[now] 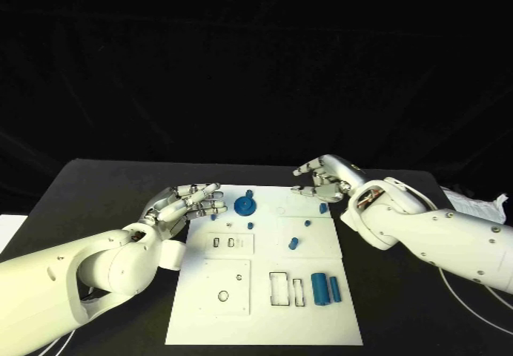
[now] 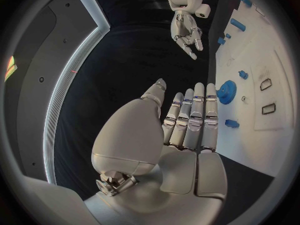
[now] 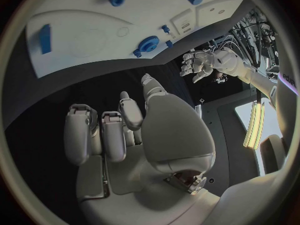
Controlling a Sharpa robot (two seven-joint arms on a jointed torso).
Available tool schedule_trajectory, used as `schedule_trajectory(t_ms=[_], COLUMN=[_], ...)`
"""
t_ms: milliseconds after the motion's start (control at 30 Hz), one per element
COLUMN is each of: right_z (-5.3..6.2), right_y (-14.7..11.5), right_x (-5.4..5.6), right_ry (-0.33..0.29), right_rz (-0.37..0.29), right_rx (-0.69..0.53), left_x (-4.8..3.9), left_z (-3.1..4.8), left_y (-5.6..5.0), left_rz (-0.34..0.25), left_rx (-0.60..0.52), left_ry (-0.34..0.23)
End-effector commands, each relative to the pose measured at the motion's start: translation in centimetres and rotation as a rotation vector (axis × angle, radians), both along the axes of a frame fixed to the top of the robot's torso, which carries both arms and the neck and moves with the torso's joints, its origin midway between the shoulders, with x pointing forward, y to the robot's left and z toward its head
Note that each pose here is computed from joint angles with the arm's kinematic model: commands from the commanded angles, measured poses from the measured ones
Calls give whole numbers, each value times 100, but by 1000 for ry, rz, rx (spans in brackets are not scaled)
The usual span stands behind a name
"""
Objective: Assemble the parts on the task board
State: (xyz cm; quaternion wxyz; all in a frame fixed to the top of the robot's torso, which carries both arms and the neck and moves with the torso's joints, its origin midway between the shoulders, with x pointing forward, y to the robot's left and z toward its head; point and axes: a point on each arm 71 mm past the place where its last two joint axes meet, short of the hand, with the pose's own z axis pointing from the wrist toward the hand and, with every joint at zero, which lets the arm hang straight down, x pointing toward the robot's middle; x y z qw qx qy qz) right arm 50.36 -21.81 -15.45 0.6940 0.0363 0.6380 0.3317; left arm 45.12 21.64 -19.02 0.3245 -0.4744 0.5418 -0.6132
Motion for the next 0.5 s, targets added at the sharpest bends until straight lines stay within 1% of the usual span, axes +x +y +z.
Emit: schedule_trajectory(t_ms=[33,167,300,500], right_z=[-45,-123,-189,-260], right_y=[-138,-418,-650,-832], right_x=[-46,-70,-62,-36], right_ry=[111,146,171,173], right_rz=[111,91,56,7], right_rx=[99,80,51,7], left_x=[11,27,45,75], left_z=[8,-5,-19,-36], left_y=[-16,7,30,65], left_rz=[-14,-7,2,14], left_rx=[-15,-13,-11,-6], left_ry=[-11,-10,-9,-8])
